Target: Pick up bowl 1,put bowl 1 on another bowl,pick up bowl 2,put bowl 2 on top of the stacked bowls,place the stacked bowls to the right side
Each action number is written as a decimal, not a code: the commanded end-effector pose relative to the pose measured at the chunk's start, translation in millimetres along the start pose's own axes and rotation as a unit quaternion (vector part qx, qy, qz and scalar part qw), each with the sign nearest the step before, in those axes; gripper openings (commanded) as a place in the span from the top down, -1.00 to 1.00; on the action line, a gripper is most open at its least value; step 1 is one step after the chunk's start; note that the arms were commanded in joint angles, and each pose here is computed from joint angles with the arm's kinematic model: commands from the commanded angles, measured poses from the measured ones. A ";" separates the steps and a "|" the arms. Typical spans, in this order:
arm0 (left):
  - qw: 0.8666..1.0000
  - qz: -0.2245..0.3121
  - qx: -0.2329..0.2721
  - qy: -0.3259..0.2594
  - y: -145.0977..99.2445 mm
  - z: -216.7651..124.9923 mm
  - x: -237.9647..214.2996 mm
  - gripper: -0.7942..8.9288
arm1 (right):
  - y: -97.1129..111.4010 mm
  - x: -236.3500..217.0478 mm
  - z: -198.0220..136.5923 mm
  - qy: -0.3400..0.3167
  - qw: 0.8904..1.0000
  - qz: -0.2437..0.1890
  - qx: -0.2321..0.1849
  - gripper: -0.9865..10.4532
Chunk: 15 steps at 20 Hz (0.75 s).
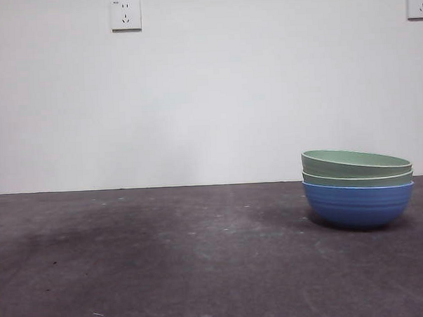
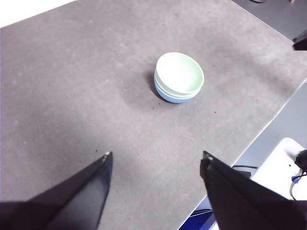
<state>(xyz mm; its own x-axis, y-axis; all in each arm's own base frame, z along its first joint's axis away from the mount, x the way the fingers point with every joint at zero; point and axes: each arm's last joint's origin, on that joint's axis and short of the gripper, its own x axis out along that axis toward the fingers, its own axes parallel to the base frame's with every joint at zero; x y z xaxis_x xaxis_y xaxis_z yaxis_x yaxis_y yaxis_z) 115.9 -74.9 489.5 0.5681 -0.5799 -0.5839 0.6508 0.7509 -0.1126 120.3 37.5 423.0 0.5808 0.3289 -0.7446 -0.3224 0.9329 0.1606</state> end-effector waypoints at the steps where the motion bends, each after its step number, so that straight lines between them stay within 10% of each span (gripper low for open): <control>1: 1.000 -0.003 0.002 0.023 -0.2 -3.8 1.3 0.88 | 2.9 -3.1 -5.9 0.007 0.999 0.031 0.004 0.85; 15: 1.000 0.000 0.001 0.023 0.2 -3.6 1.6 0.84 | 3.9 -4.5 -6.7 0.006 0.999 0.047 0.006 0.82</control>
<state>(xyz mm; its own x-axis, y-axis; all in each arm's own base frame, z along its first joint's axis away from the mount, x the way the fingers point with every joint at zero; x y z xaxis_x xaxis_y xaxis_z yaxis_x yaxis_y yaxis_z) 117.4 -75.8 489.0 0.5658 -0.5785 -0.5875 0.6503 0.7512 -0.1134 112.1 38.5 425.7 0.5605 0.4155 -0.7164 -0.3762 0.8984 0.2267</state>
